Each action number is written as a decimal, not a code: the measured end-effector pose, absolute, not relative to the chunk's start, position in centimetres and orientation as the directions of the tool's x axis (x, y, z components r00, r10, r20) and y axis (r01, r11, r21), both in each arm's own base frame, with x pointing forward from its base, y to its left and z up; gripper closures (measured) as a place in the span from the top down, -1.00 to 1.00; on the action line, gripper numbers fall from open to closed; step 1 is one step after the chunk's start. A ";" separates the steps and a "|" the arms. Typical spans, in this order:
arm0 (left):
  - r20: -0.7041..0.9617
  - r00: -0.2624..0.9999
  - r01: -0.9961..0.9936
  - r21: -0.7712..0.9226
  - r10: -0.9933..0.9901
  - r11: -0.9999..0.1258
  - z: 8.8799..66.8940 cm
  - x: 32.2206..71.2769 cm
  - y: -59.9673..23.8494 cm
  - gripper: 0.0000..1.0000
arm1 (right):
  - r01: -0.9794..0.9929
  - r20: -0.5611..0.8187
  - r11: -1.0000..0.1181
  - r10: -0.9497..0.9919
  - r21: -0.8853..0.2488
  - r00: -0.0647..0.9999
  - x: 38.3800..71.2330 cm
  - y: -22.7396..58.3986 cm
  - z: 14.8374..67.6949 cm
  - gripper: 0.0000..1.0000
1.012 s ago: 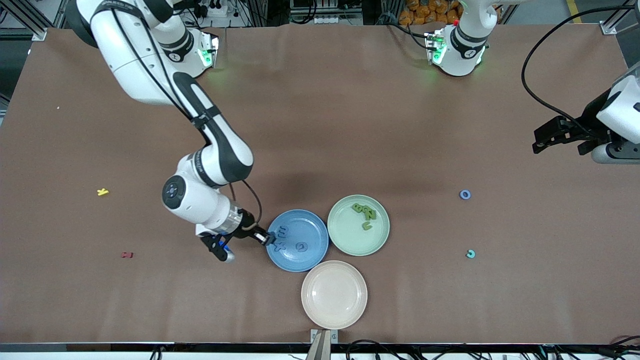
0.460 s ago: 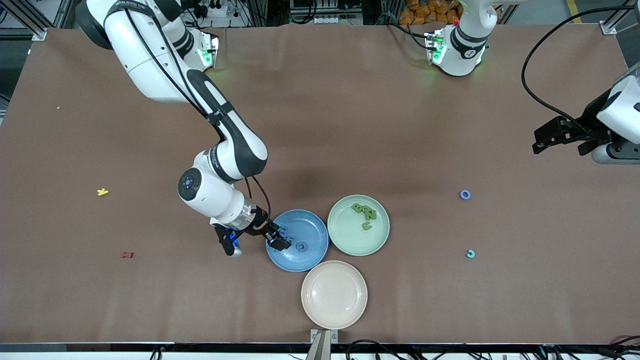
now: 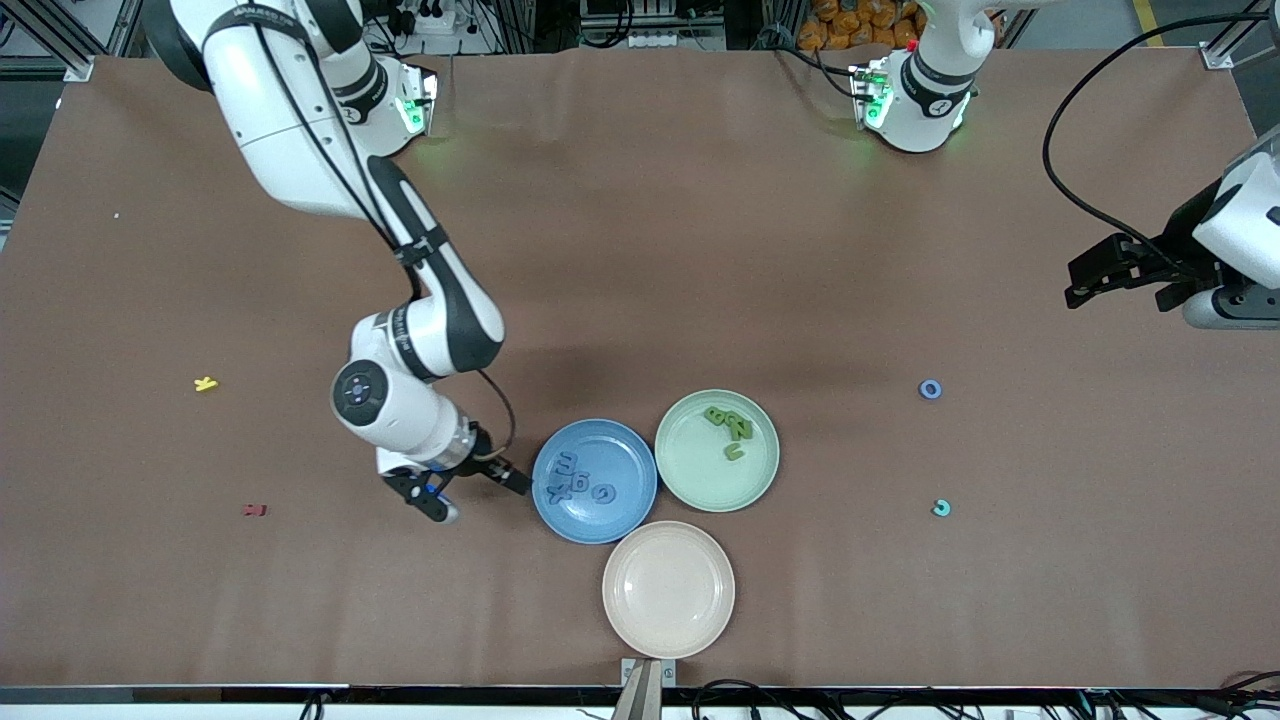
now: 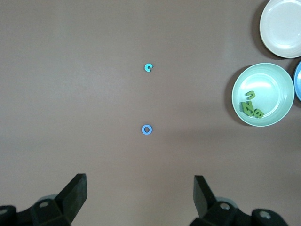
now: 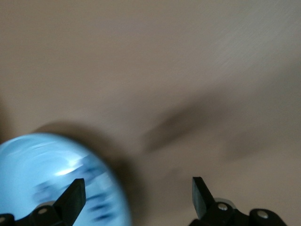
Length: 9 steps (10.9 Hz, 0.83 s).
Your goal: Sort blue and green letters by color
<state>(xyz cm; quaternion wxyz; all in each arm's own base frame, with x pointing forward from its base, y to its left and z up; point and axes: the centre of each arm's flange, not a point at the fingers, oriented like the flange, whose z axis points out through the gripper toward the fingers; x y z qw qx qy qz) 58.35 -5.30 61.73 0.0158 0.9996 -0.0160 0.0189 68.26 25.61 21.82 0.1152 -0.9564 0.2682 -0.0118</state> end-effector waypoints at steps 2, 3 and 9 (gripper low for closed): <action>0.038 0.999 -0.032 0.031 -0.031 -0.999 61.7 58.4 -5.3 1.00 | -0.392 -0.009 -0.909 -0.395 -0.141 0.919 67.9 18.0 20.0 1.00; 0.037 0.999 -0.032 0.031 -0.031 -0.999 61.7 58.4 -5.3 1.00 | -0.343 -0.010 -0.933 -0.344 -0.113 0.939 67.3 14.2 19.9 1.00; 0.033 0.999 -0.032 0.031 -0.031 -0.999 61.4 58.5 -5.3 1.00 | -0.157 -0.028 -0.986 -0.156 -0.055 0.987 57.2 2.1 27.3 1.00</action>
